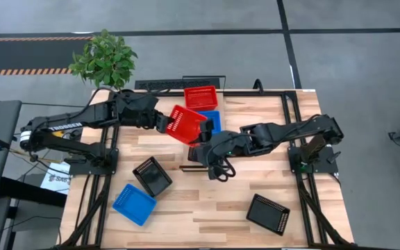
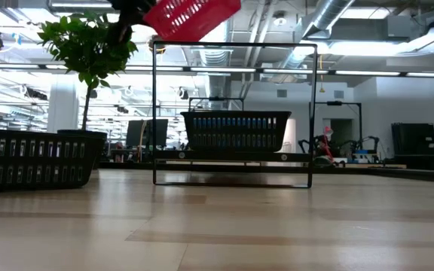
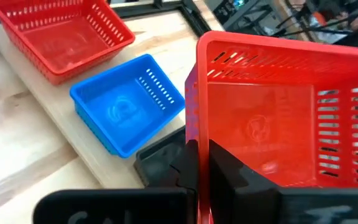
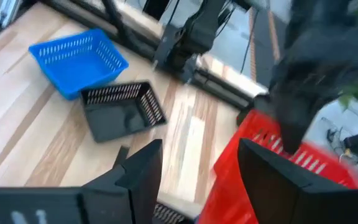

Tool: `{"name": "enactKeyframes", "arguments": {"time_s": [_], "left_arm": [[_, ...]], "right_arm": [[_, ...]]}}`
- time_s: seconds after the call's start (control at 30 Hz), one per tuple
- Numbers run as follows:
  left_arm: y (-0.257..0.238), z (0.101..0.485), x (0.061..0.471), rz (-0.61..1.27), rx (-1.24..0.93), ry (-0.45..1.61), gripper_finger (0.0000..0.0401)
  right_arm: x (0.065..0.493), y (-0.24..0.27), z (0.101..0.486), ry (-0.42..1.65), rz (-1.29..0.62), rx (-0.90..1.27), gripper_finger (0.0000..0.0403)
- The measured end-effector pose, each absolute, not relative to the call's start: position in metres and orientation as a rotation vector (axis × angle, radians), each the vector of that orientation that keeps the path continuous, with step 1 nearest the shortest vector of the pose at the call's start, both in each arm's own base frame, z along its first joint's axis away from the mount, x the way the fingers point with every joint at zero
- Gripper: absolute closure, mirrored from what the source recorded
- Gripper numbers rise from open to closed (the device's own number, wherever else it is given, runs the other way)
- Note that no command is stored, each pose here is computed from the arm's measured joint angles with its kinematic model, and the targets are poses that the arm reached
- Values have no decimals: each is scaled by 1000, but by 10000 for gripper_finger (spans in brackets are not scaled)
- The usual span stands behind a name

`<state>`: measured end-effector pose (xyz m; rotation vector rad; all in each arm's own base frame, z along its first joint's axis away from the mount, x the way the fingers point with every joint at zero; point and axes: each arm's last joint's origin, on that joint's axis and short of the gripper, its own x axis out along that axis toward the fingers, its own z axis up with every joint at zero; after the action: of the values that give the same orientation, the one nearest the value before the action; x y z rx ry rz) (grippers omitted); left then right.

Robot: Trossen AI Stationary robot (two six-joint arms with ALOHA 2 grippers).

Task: Stack baskets on shelf by color
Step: Stack the red bin on the red bin on the shelf

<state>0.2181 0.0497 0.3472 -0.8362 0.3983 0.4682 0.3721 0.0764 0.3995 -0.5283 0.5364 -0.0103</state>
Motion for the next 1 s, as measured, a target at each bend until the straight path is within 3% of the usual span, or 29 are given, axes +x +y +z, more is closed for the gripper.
{"name": "enactKeyframes", "arguments": {"time_s": [0.27, 0.77, 1.0], "left_arm": [[54, 344, 235, 449, -829, 365, 401], [56, 343, 246, 408, -804, 326, 401], [56, 345, 247, 399, -804, 310, 401]], "right_arm": [[375, 69, 404, 504, -35, -527, 179], [368, 40, 388, 706, -150, -373, 181], [368, 38, 387, 711, -158, -365, 229]]}}
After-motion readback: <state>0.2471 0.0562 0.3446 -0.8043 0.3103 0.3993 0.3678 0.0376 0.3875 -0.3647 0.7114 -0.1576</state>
